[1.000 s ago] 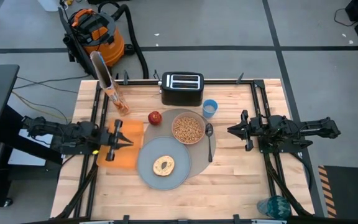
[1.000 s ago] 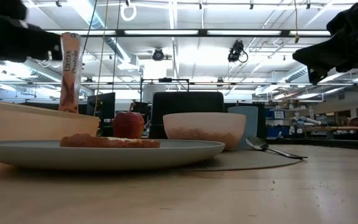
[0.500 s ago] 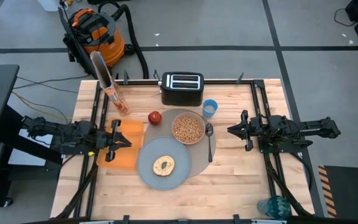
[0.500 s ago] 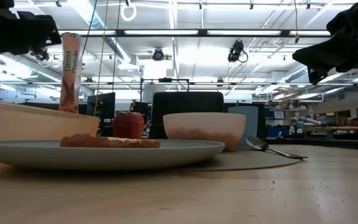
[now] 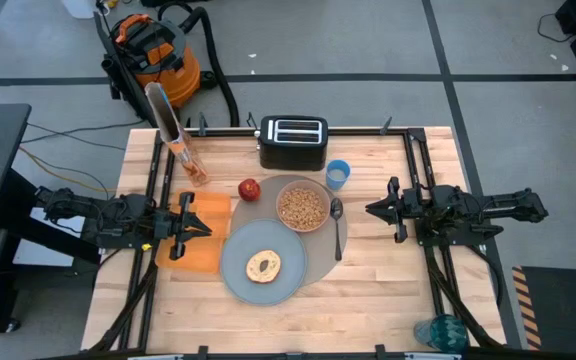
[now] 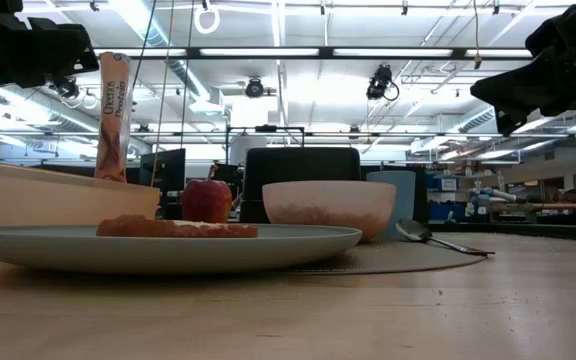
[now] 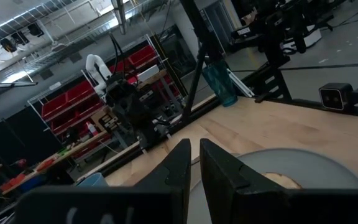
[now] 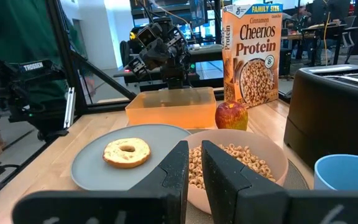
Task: Arrange a breakfast setting
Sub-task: Return to Home Position
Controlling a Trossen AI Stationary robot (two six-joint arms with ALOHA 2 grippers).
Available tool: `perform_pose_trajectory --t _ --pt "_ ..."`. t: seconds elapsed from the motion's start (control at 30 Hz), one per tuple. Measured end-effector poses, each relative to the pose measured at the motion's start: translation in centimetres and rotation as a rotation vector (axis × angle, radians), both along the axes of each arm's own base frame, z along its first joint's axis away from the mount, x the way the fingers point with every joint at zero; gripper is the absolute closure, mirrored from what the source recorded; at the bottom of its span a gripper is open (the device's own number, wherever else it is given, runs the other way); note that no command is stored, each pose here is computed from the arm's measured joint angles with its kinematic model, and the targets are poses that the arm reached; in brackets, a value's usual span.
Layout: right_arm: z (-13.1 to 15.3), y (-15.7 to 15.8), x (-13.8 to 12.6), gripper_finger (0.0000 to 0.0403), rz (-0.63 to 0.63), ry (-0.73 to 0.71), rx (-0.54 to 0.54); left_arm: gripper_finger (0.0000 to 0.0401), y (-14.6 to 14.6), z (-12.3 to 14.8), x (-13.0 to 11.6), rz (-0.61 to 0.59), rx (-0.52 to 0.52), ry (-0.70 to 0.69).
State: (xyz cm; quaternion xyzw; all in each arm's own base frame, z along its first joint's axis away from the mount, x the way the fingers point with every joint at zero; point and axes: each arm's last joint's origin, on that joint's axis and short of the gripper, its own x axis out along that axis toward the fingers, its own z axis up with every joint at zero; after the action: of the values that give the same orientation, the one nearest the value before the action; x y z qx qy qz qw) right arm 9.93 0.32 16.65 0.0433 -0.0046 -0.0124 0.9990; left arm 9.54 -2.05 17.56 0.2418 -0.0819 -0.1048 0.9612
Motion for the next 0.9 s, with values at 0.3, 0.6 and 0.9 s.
perform_pose_trajectory --t 0.3,0.6,0.9 --pt "0.0 0.0 0.0 0.0351 0.0 0.0 0.0 0.0358 0.1 -0.7 0.1 0.015 -0.173 0.114" --pt "0.0 0.0 0.0 0.0351 0.0 0.0 0.0 0.0358 1.5 -0.7 0.2 0.195 -0.594 0.142" --pt "0.0 0.0 0.0 0.0351 -0.001 0.0 0.0 0.0358 1.8 -0.1 0.2 0.211 -0.576 0.072"
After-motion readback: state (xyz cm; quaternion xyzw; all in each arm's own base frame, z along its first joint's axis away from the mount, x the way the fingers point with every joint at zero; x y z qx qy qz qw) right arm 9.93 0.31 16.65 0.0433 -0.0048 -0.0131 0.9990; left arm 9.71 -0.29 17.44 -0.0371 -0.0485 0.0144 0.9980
